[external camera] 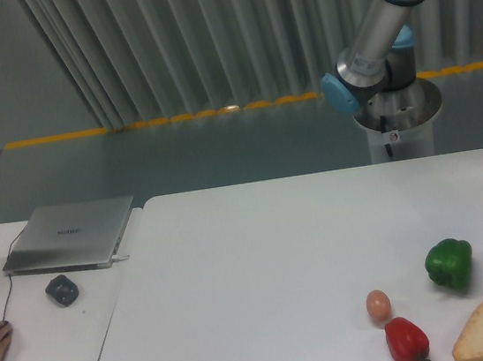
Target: Place the yellow pepper on the table
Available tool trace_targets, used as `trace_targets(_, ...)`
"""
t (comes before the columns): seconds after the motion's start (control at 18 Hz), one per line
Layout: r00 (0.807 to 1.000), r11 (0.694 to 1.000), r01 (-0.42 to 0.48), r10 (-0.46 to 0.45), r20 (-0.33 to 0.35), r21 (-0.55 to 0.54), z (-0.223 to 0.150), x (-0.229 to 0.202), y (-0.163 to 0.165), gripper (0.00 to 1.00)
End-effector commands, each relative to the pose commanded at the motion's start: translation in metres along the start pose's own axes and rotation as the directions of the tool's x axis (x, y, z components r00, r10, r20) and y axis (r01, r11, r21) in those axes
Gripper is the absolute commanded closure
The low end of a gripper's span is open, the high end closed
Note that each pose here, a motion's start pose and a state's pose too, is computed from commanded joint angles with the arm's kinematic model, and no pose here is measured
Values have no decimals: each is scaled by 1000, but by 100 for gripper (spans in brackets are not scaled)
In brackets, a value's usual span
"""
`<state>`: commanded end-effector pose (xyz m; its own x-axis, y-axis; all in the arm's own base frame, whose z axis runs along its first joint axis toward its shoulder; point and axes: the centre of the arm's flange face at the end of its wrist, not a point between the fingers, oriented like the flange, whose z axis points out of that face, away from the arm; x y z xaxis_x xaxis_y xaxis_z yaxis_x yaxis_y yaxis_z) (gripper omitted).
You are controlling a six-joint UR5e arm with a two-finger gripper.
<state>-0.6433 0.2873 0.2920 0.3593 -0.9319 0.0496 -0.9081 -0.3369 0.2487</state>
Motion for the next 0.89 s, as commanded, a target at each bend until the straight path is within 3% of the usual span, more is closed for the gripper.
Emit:
trace_targets(0.06,1000,1000,1,-1,-1,-4,-1,0,1,20)
trace_targets(0.17,1000,1000,2,-2,-5,-4,-1,0,0,36)
trace_targets(0.39,1000,1000,17,-17,-18,-22,-8,-2,1,48)
trace_targets(0.61,999,999,16,-17,-30,-31,-20,-8,-7,52)
trace_targets(0.89,996,997,64,-61,-65,39,-58,-16,-25,53)
